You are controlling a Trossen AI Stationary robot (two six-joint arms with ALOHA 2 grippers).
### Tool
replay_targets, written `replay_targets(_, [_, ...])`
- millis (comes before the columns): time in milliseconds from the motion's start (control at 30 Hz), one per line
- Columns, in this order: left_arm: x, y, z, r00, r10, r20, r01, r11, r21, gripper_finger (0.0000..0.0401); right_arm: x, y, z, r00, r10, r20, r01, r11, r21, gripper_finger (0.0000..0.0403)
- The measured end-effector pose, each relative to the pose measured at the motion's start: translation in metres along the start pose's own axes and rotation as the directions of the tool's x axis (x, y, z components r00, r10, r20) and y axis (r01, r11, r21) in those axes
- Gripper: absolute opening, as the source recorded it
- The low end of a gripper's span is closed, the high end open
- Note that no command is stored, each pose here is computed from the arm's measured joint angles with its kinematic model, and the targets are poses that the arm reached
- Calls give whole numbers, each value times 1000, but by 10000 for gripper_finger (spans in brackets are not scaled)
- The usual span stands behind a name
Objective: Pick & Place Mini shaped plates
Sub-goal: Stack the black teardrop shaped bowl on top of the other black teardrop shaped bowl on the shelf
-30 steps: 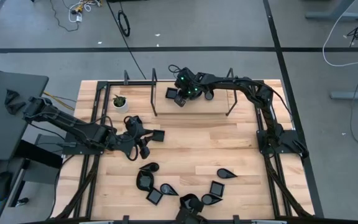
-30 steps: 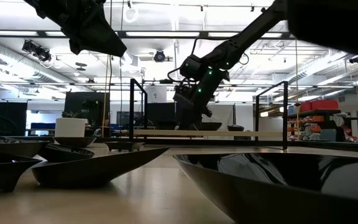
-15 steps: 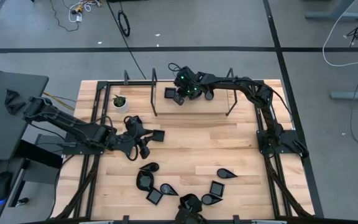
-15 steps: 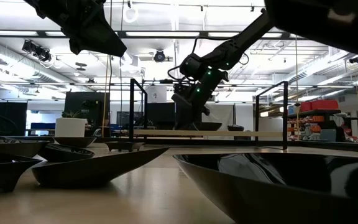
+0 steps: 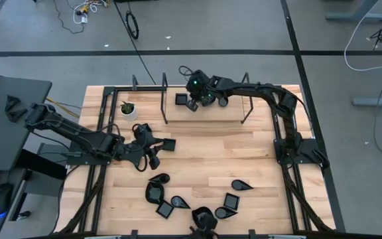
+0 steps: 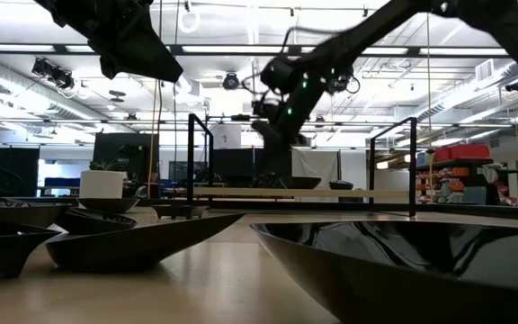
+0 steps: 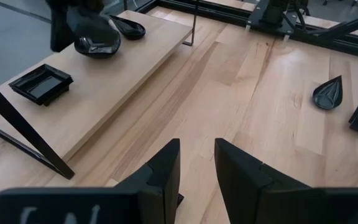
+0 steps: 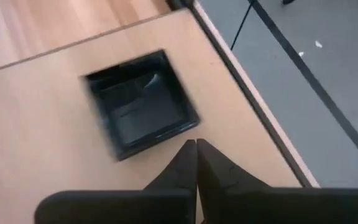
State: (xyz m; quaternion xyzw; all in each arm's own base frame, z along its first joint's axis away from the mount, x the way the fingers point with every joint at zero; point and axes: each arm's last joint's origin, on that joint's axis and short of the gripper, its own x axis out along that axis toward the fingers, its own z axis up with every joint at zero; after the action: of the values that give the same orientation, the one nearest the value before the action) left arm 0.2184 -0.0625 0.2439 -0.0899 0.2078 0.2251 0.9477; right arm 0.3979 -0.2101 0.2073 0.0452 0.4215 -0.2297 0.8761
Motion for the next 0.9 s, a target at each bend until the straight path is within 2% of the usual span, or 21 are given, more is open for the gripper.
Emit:
replay_targets(133, [0,0,0,1000,0,-3,0,1000,3,106,-25,31,5,1000,25,-20,-26,998,-59,3])
replay_targets(267, [0,-1,-1,999,-31,-22,32,999,3,106,-48,80,6,995,98,-15,-99,983,-153,3])
replay_targets(333, [0,-1,-2,998,-51,-35,52,999,4,106,-60,106,4,995,98,-16,-99,974,-205,2])
replay_targets(467, [-1,-2,-3,994,-85,-61,86,996,7,106,-84,151,-6,999,26,-20,-31,953,-302,2])
replay_targets(633, [-2,-3,-5,993,-92,-75,94,995,18,106,-112,194,-30,995,-71,-70,42,936,-351,2])
replay_targets(900, [-7,-7,-9,993,-88,-80,92,994,51,106,-154,245,-77,971,-204,-128,148,924,-352,3])
